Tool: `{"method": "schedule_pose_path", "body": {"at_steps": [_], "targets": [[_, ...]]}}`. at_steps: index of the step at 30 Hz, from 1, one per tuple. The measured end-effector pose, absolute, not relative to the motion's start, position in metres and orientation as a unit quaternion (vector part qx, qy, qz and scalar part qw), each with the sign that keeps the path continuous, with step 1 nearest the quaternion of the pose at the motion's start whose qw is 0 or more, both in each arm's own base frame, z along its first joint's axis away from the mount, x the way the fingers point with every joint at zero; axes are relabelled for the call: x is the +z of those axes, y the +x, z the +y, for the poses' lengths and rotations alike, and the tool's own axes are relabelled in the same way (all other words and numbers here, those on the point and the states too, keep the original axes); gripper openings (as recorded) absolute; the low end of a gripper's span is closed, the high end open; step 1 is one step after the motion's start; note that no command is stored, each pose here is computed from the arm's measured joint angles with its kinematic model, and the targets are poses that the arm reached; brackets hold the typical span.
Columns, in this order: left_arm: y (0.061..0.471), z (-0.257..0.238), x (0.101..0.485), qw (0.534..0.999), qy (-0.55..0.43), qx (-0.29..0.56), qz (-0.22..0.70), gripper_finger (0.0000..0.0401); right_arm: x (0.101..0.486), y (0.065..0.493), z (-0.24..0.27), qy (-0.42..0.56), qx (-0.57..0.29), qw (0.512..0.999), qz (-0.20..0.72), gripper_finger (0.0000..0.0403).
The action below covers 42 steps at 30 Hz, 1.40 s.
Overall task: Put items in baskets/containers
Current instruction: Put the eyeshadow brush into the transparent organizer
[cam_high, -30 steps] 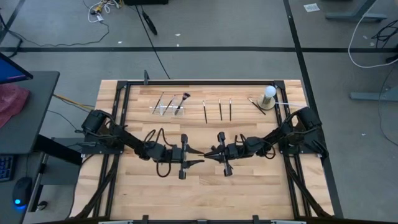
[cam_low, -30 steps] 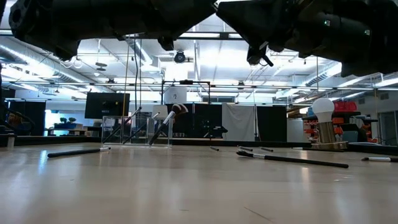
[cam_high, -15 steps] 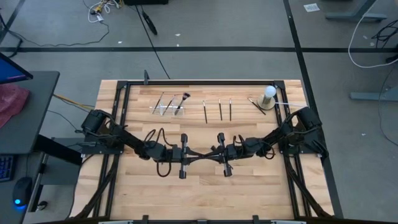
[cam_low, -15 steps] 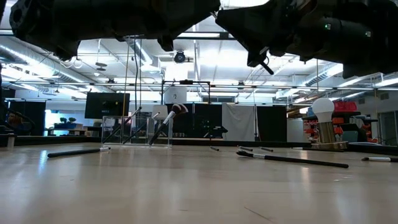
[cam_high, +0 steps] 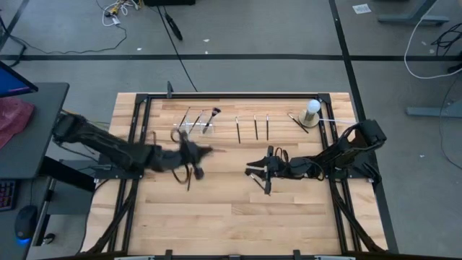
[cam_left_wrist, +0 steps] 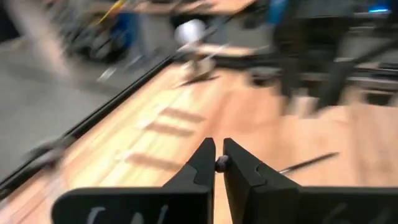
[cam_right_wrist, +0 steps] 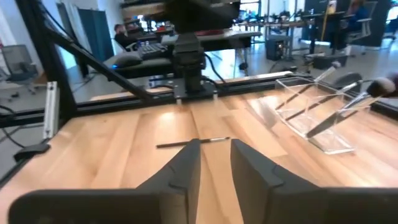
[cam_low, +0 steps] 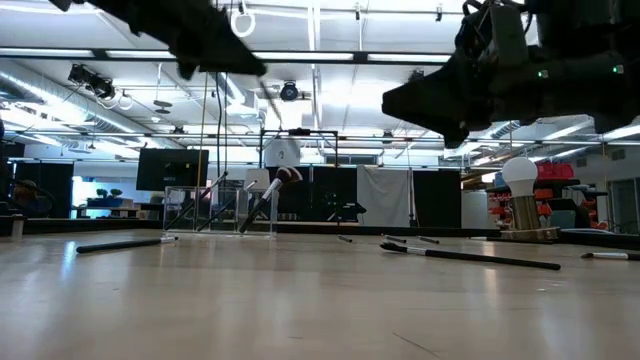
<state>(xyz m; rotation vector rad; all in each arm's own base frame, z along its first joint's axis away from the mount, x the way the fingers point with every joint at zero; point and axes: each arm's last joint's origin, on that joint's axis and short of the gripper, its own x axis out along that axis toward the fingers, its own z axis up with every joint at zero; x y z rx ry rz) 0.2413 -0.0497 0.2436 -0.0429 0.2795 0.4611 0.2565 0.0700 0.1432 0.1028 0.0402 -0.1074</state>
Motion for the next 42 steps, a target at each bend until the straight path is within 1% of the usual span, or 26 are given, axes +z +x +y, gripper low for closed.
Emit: {"method": "schedule_pose_path", "body": {"at_steps": [4, 7, 12, 16, 18, 21, 24, 30, 35, 42], "targets": [[0.213, -0.007, 0.259, 0.929, -0.066, 0.31, 0.191, 0.0012, 0.14, 0.257, 0.071, 0.059, -0.052, 0.996, 0.028, 0.0098], [0.199, 0.018, 0.276, 0.895, -0.077, 0.367, 0.242, 0.0012, 0.139, 0.257, 0.07, 0.062, -0.053, 0.996, 0.029, 0.0097], [0.189, 0.047, 0.308, 0.857, -0.094, 0.4, 0.31, 0.0014, 0.139, 0.257, 0.07, 0.062, -0.052, 0.996, 0.029, 0.0093], [0.185, 0.07, 0.314, 0.831, -0.09, 0.421, 0.353, 0.0015, 0.139, 0.257, 0.07, 0.062, -0.052, 0.996, 0.029, 0.0091], [0.184, 0.081, 0.309, 0.821, -0.093, 0.419, 0.376, 0.0015, 0.139, 0.257, 0.07, 0.062, -0.052, 0.996, 0.029, 0.0091], [0.189, 0.094, 0.3, 0.818, -0.101, 0.391, 0.41, 0.0016, 0.139, 0.257, 0.07, 0.062, -0.052, 0.996, 0.029, 0.0091], [0.195, 0.103, 0.29, 0.804, -0.106, 0.391, 0.435, 0.0016, 0.139, 0.257, 0.07, 0.062, -0.052, 0.996, 0.03, 0.009], [0.208, 0.117, 0.268, 0.778, -0.087, 0.381, 0.492, 0.0017, 0.139, 0.257, 0.07, 0.062, -0.053, 0.996, 0.03, 0.009], [0.217, 0.123, 0.253, 0.762, -0.087, 0.377, 0.519, 0.0018, 0.138, 0.257, 0.07, 0.061, -0.053, 0.996, 0.033, 0.009], [0.226, 0.127, 0.239, 0.752, -0.092, 0.365, 0.541, 0.0018, 0.138, 0.257, 0.07, 0.06, -0.053, 0.996, 0.033, 0.0089]]}}
